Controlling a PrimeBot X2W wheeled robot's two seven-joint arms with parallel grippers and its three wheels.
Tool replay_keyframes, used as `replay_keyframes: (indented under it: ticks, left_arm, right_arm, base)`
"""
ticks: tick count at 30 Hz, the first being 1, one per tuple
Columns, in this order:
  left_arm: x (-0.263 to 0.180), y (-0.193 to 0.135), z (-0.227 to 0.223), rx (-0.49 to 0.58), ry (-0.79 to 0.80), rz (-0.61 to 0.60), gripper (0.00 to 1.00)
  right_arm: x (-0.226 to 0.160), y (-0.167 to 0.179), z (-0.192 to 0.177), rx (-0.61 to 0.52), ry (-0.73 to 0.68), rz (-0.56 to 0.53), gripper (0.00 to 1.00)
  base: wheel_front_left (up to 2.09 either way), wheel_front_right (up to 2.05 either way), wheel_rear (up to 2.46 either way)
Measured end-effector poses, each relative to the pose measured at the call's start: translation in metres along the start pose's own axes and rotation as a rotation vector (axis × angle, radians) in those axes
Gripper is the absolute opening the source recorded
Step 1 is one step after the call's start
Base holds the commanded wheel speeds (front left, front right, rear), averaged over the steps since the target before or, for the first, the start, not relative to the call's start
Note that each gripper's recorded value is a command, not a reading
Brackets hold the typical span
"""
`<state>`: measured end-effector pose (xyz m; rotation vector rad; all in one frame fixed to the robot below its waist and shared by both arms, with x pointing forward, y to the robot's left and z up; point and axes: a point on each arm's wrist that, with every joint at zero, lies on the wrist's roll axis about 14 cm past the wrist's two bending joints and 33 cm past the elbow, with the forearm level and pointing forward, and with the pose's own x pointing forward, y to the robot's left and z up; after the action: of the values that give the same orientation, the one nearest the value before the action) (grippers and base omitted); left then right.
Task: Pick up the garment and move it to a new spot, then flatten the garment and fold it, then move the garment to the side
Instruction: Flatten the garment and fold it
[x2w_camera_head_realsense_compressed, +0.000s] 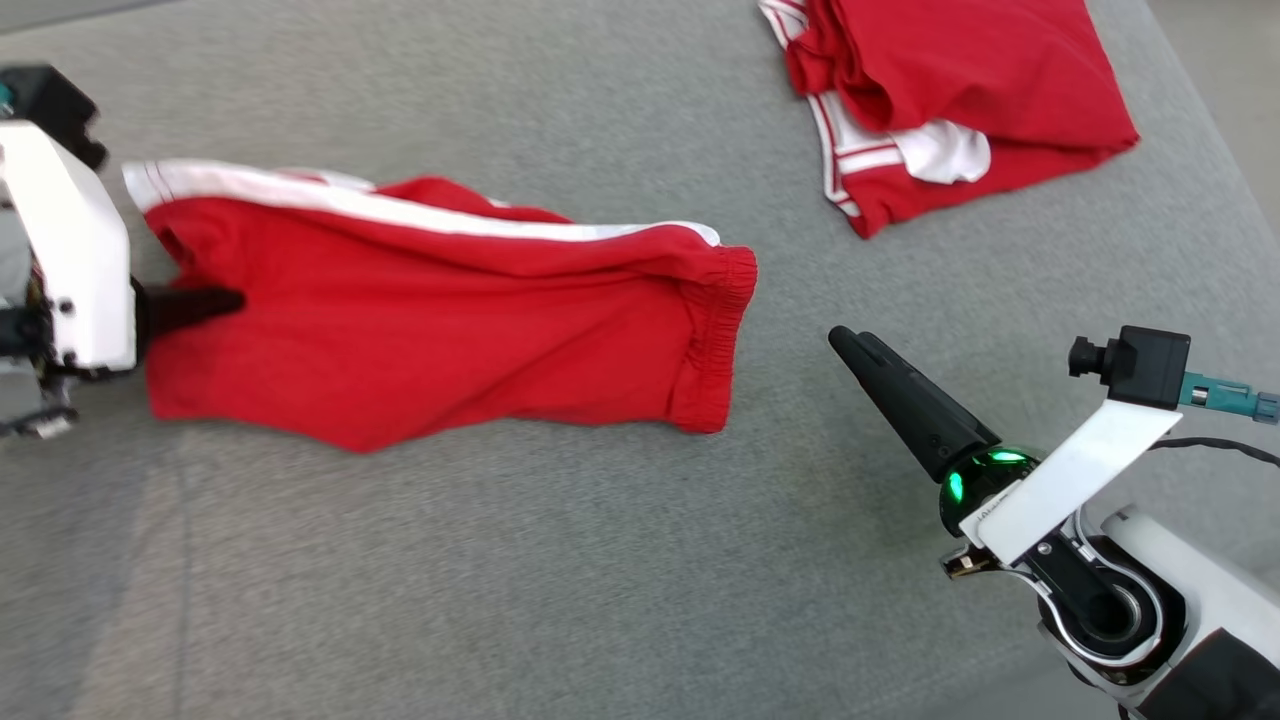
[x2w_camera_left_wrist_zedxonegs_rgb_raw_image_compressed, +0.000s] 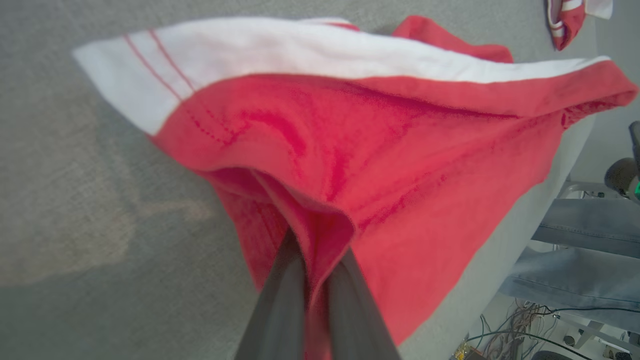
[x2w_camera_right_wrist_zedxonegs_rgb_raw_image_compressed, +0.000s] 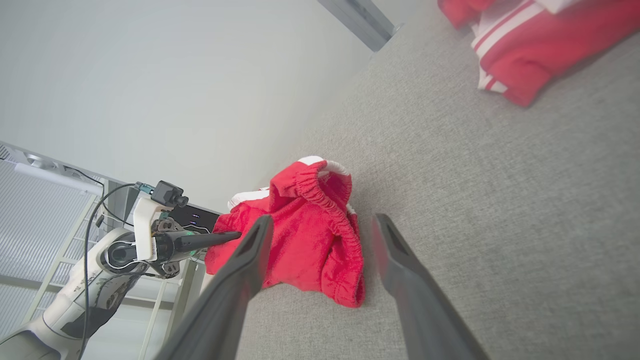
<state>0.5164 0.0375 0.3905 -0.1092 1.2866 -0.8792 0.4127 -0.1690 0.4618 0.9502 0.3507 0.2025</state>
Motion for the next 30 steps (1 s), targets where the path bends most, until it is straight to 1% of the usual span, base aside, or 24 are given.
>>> replay_keyframes:
  ticks: [5,6,16,21,27,28,29,30]
  left_arm:
    - [-0.021,-0.005,-0.025,-0.036,-0.013,0.007,0.0]
    - [-0.029,-0.006,-0.037,-0.052,-0.02,0.01,0.0]
    - [-0.065,0.006,-0.086,-0.169,-0.08,0.081,0.0]
    - [-0.076,0.012,-0.097,-0.219,-0.116,0.101,0.0]
    - [-0.076,0.013,-0.105,-0.24,-0.112,0.106,0.0]
    - [-0.075,0.012,-0.108,-0.243,-0.102,0.103,0.07]
    - [-0.075,0.012,-0.11,-0.245,-0.097,0.102,0.46]
    - [-0.075,0.011,-0.11,-0.244,-0.097,0.102,1.0]
  right_arm:
    - [0.004,0.014,-0.004,-0.014,0.033,0.047,1.0]
    - [0.005,0.02,-0.005,-0.019,0.047,0.067,1.0]
    - [0.003,0.039,-0.016,-0.033,0.103,0.123,1.0]
    - [0.004,0.047,-0.021,-0.037,0.124,0.146,1.0]
    - [0.003,0.048,-0.022,-0.042,0.133,0.151,1.0]
    - [0.003,0.048,-0.023,-0.042,0.135,0.151,1.0]
    - [0.003,0.049,-0.023,-0.043,0.138,0.151,1.0]
    - [0.003,0.049,-0.024,-0.042,0.139,0.153,1.0]
  base:
    - [0.0,0.0,0.0]
    - [0.0,0.0,0.0]
    - [0.0,0.0,0.0]
    - [0.0,0.0,0.0]
    - [0.0,0.0,0.0]
    - [0.0,0.0,0.0]
    - [0.0,0.0,0.0]
    - [0.0,0.0,0.0]
